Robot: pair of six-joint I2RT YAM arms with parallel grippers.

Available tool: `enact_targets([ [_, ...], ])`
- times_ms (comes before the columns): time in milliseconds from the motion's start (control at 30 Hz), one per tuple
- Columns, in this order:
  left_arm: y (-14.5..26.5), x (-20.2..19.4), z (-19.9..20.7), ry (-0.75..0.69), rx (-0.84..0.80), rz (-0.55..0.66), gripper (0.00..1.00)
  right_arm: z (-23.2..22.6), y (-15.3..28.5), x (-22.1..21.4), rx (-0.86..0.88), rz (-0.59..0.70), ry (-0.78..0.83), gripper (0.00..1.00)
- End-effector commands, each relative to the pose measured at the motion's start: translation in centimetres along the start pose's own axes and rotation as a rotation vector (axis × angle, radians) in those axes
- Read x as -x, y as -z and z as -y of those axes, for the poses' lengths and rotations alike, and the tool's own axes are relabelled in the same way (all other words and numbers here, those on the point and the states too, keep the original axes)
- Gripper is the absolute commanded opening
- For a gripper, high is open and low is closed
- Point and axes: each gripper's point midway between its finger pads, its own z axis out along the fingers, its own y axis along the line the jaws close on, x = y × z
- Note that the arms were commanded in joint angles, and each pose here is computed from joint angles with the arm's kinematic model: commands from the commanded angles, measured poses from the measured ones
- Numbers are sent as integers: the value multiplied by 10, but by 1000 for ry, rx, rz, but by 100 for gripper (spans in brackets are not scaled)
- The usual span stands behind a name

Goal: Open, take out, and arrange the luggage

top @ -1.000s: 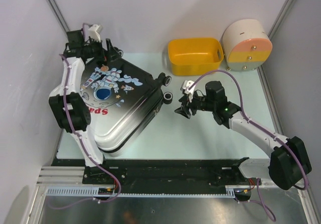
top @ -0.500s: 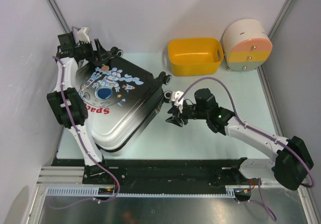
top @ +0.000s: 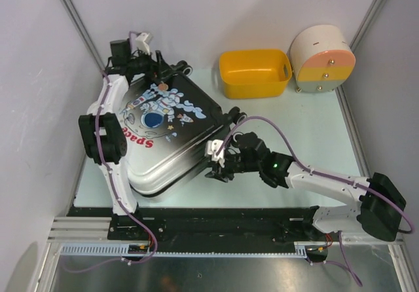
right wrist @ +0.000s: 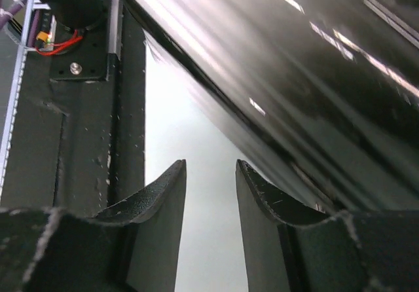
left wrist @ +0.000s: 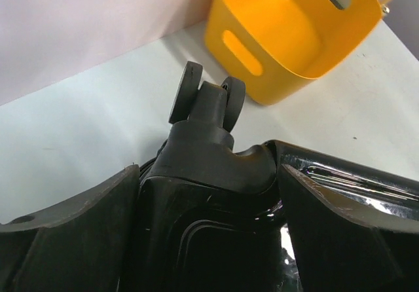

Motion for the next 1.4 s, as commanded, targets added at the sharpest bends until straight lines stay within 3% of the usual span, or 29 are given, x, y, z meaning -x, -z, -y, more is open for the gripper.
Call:
enact_targets([
  [0,-11,-36,80,157,-160,-203,94,-6,-26,20,-40,72,44,40],
  [67,9,-5,69,114,-108,-137,99,-2,-37,30,-80,118,70,41],
  [200,70,64,72,50,12,13,100,-3,-69,41,-111,159,96,37],
  [267,87,70,74,49,56,34,100,8,-90,48,-172,181,96,33],
  [400,119,62,99,22,90,43,100,28,-123,70,-258,237,93,28],
  [433,126,53,107,31,91,34,100,34,-127,93,-281,288,101,28],
  [533,131,24,113,69,94,-4,100,26,-146,101,-256,301,113,29],
  [700,139,-13,126,117,81,-49,100,9,-118,120,-195,274,98,32],
  [733,140,-15,129,114,69,-51,100,11,-108,104,-206,206,56,31],
  [800,143,-18,136,114,49,-50,100,11,-70,89,-220,195,-8,32],
  [967,146,-17,150,135,-1,-37,100,10,-8,50,-320,233,-13,35],
  [1133,157,-14,159,101,17,-8,100,41,-2,-3,-462,206,-113,38],
  [1200,162,-15,163,92,24,1,100,44,-6,-7,-440,235,-160,39],
  [1367,175,-15,176,78,32,26,100,56,-23,-22,-499,222,-116,36],
])
